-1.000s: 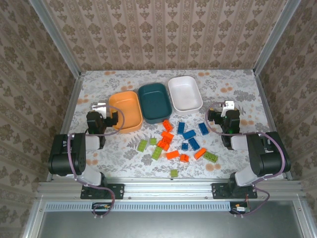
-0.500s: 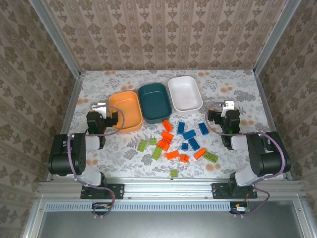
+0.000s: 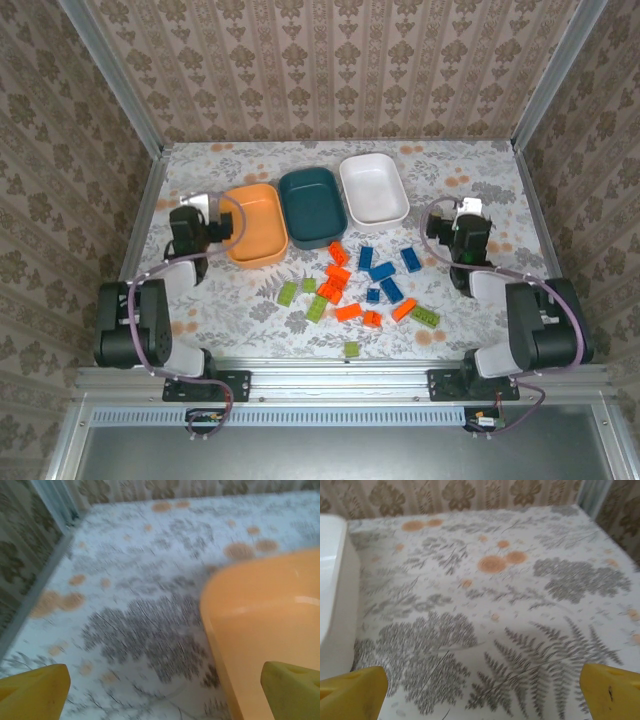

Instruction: Sort the legos into containers by color

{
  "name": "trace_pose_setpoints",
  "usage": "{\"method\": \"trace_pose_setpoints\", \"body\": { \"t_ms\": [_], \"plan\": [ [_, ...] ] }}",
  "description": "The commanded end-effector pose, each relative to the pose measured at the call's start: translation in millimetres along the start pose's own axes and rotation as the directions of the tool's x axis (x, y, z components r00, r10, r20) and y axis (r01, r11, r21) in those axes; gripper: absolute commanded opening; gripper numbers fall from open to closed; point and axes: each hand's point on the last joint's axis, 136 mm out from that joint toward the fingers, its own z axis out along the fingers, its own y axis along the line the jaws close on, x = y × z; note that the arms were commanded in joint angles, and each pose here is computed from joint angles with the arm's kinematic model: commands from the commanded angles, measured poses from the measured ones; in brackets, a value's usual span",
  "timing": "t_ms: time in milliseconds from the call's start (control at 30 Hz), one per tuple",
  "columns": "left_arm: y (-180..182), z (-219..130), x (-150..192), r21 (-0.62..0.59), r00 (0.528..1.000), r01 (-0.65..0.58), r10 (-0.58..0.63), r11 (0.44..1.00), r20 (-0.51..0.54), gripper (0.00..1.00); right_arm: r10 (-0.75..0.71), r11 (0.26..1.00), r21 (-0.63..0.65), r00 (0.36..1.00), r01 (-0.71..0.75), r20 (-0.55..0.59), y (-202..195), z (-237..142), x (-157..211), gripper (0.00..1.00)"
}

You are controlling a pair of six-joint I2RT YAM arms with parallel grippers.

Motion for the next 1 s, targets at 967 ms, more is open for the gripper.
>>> {"method": "trace_pose_setpoints", "body": {
  "t_ms": [967],
  "plan": [
    [-125.6, -81.9, -50.6, 0.296, 0.877, 0.21, -0.046, 0.932, -0.478, 1.0, 0.233, 0.931, 0.063, 0.453, -0.36, -0.86, 63.5, -80.0, 3.4, 0.96]
  ]
}}
